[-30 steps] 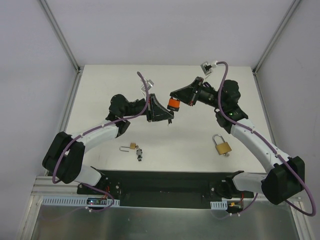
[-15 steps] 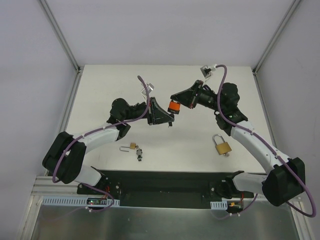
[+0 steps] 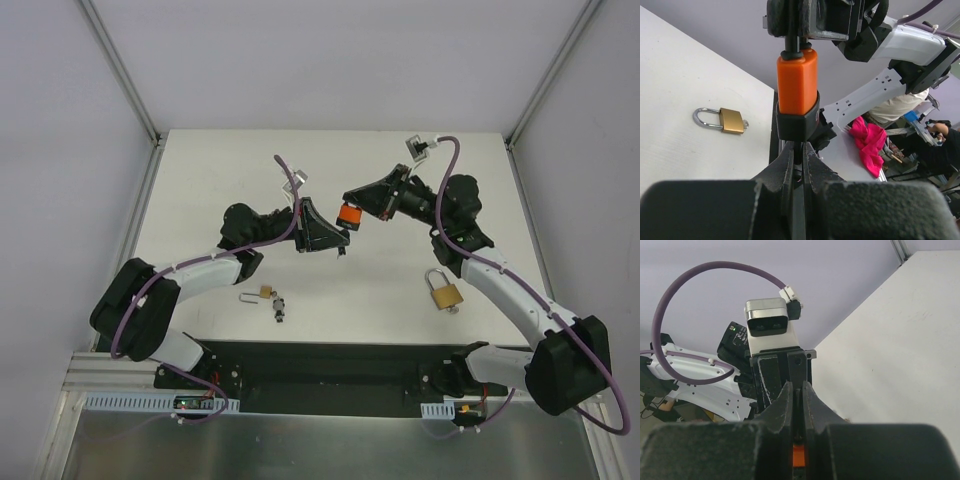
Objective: Lock with the key
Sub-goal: Lock the lock.
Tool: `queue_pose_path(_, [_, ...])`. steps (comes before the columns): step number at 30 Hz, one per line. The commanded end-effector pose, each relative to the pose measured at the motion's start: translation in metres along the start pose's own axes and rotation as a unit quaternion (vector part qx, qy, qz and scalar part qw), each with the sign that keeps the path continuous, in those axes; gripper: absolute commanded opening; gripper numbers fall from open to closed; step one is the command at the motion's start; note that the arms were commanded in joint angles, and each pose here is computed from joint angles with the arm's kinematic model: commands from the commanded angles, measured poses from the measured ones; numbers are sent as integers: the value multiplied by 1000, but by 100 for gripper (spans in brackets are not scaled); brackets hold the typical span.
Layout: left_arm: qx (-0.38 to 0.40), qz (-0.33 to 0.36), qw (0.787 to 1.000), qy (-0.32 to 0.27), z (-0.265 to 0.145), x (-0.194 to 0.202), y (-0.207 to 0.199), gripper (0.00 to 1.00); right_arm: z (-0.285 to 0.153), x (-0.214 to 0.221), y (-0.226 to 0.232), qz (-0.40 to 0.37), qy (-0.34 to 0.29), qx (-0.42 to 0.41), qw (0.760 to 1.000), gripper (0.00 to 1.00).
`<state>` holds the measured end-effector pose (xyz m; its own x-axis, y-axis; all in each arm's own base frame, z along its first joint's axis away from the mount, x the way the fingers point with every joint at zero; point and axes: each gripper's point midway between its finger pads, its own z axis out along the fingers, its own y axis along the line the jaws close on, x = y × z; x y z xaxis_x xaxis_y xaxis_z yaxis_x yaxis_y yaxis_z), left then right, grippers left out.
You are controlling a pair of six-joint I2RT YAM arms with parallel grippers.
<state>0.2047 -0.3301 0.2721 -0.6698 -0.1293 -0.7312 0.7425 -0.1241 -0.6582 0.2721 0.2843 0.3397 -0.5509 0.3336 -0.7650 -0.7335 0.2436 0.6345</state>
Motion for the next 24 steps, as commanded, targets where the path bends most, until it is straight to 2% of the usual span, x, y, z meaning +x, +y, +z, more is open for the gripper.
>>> queue_pose_path(1, [44,19,998,30,-2,15,-18,0,-12,-60,51,-84,-105,-76,988,1])
queue_pose_path(6, [45,20,998,32,-2,16,-18,0,-15,-61,71,-94,-104,-126,982,1])
queue_pose_path(12, [41,22,998,32,-4,17,-19,0,-16,-64,75,-100,-103,-131,981,1])
queue_pose_path(18, [13,29,999,38,-6,20,-12,0,-16,-65,53,-89,-96,-99,986,0])
queue_pose_path(19, [-5,10,999,47,-7,24,-5,0,-17,-66,46,-87,-95,-88,988,1])
queue_pose_path(21, [-33,27,998,43,-7,21,3,0,-18,-61,30,-75,-83,-67,991,1])
queue_pose_path(22, [-61,1,997,55,-9,26,12,0,-21,-63,21,-74,-83,-55,992,1])
queue_pose_path(24, [-97,14,994,49,-12,23,24,0,-21,-53,3,-57,-66,-37,996,1])
